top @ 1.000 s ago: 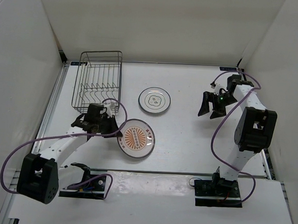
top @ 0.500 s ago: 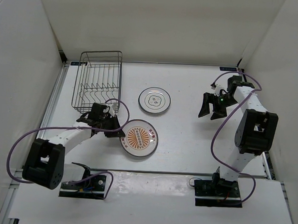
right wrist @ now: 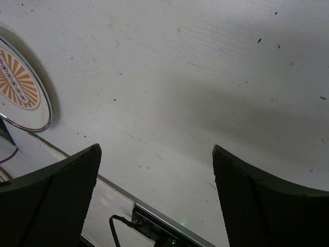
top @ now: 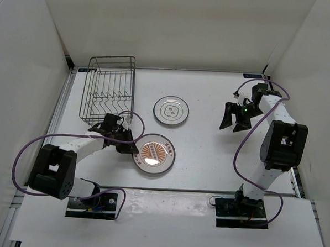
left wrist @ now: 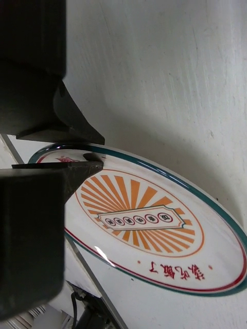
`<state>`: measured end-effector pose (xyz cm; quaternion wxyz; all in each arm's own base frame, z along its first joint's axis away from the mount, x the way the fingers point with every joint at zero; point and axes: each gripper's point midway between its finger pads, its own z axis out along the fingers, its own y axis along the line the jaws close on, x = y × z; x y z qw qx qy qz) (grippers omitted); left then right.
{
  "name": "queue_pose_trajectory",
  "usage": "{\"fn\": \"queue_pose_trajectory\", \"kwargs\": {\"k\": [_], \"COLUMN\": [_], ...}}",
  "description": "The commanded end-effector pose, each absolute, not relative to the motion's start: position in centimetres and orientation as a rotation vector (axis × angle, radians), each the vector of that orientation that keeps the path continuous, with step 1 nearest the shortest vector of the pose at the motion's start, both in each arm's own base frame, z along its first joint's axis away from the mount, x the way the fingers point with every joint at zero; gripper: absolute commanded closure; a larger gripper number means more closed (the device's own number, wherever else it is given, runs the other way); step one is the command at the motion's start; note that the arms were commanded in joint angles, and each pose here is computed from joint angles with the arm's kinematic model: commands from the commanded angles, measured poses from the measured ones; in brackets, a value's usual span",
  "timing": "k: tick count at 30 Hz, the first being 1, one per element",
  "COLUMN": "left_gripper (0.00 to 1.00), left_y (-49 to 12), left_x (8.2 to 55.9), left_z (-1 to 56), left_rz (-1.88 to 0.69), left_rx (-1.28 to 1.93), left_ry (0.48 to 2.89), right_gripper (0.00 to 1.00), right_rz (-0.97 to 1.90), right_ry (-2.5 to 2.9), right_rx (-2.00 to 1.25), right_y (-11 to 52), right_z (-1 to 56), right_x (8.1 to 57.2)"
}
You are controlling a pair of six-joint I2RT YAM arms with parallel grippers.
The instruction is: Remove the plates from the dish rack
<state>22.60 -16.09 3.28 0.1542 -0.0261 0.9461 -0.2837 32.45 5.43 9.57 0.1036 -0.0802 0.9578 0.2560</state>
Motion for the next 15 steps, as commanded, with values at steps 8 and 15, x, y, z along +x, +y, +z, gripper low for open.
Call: {"fn": "queue_pose_trajectory", "kwargs": {"k": [8, 15], "left_gripper": [0.67, 0.57], "left_y": [-13.1, -12.7], "left_x": [20.9, 21.1], "left_z": [0.3, 0.0], "left_rz": [-0.514, -0.427], "left_rx": [-0.090, -0.083], "left_ry": [2.853, 2.893], "right_gripper": [0.10, 0.10], "right_rz": [0.744, 0.739], "right_ry": [2.788, 2.783], "right_rx": [-0.264, -0.266], "right_y": [5.4, 5.3], "right_z": [10.5, 10.7], "right_x": [33.0, 33.3]}}
